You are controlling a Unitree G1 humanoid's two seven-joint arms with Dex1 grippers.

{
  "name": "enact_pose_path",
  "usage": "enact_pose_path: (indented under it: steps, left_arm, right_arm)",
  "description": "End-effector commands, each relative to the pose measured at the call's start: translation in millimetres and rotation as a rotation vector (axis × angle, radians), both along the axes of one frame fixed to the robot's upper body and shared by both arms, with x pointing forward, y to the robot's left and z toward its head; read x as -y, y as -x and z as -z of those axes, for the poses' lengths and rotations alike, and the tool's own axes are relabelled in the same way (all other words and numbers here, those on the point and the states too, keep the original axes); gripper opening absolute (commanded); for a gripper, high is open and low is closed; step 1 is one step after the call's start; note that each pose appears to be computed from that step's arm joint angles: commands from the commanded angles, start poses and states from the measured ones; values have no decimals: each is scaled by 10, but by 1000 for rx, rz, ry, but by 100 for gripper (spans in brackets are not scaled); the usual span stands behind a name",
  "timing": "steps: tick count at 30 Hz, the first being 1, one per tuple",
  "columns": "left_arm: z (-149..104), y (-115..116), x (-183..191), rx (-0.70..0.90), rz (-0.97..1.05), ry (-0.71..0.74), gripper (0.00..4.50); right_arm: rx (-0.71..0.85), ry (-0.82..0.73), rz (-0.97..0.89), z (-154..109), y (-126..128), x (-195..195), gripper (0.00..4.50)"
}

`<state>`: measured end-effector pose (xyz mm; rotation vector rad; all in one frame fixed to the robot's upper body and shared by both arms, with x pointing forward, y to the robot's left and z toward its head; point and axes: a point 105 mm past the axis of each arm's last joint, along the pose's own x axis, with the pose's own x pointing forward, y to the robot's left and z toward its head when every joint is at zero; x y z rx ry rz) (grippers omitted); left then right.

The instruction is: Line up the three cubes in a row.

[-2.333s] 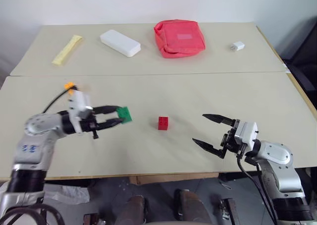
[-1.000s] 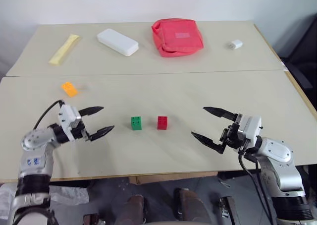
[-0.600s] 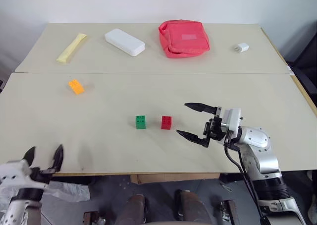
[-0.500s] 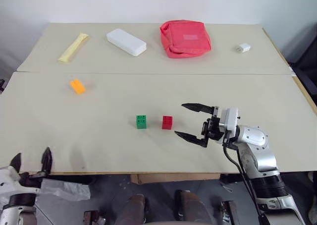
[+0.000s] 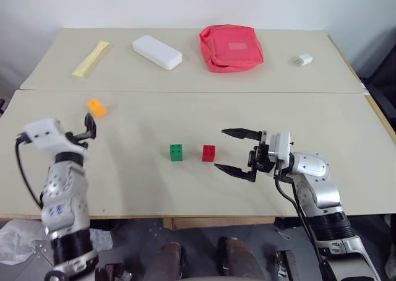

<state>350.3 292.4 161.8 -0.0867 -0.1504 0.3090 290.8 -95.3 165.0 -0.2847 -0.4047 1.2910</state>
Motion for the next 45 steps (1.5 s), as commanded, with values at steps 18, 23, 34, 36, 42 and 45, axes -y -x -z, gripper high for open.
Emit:
enact_pose_path:
  steps: [18, 23, 34, 36, 42, 45]
  left_arm:
    - [23, -823, -40, -165, -170, -37, 448]
    - [61, -875, -23, -175, -152, -34, 390]
    - [42, -781, -10, -4, -64, 97, 145]
    - [-33, -688, 77, 78, 80, 3, 145]
    - [-18, -54, 430, 70, 815, -338, 145]
    - [72, 166, 449, -28, 1038, -417, 145]
  right_arm:
    - [30, -36, 72, -97, 26, 107, 450]
    - [25, -40, 81, -95, 24, 105, 450]
    - [14, -37, 96, -59, 46, 107, 450]
    - [15, -50, 117, -74, 46, 123, 450]
    - [19, -35, 219, -45, 112, 323, 450]
    - [6, -26, 256, -4, 171, 415, 450]
